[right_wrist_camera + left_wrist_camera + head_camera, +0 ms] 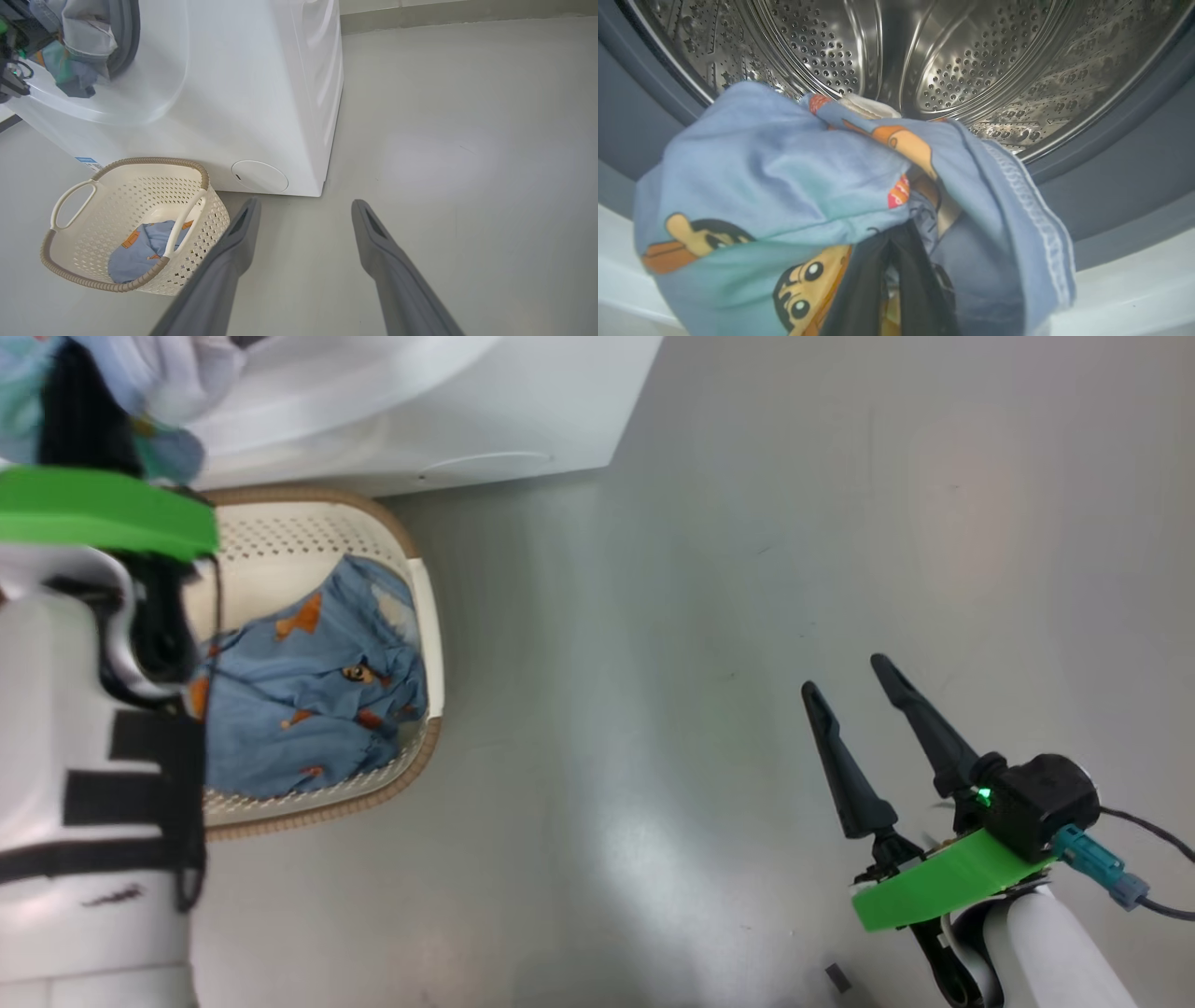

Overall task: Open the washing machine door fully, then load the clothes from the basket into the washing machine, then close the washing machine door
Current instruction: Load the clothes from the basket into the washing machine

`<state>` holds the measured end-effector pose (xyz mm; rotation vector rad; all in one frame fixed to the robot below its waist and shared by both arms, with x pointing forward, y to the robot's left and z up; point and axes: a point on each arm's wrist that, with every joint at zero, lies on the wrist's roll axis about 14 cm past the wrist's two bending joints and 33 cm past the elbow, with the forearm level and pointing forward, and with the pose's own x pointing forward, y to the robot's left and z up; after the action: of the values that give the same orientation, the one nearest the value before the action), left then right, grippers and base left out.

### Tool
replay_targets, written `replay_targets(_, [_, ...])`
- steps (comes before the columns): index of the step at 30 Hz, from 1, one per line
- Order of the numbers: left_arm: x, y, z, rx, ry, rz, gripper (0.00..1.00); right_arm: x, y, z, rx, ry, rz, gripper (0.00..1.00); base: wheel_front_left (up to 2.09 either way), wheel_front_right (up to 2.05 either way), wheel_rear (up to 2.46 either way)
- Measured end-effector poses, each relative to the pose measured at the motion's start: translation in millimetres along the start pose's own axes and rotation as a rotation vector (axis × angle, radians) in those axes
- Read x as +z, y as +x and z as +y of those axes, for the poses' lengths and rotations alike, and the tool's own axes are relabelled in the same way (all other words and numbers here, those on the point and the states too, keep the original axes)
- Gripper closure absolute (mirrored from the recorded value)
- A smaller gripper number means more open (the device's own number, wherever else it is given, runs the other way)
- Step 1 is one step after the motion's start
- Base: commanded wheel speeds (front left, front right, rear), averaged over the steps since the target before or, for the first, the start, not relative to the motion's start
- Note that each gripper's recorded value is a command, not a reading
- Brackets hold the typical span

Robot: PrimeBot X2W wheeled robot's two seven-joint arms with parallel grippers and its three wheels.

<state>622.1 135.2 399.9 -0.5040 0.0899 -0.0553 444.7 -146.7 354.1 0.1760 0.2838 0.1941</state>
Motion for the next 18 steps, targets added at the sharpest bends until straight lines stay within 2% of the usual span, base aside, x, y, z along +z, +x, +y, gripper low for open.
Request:
replay_targets(8, [29.4,32.2,-4.9,0.004,0.068,-0.052,1.00,1.2,-16.2,-5.0,-0.023,-0.006,0.013,0.00,0.00,0.00,0.00])
replay_targets(18, [28.3,77.4,-3.7,0.018,0.137,-0.025,1.00,-13.0,-43.7,-25.4,-0.103,0.007,0.073,0.00,0.00,0.00,0.00])
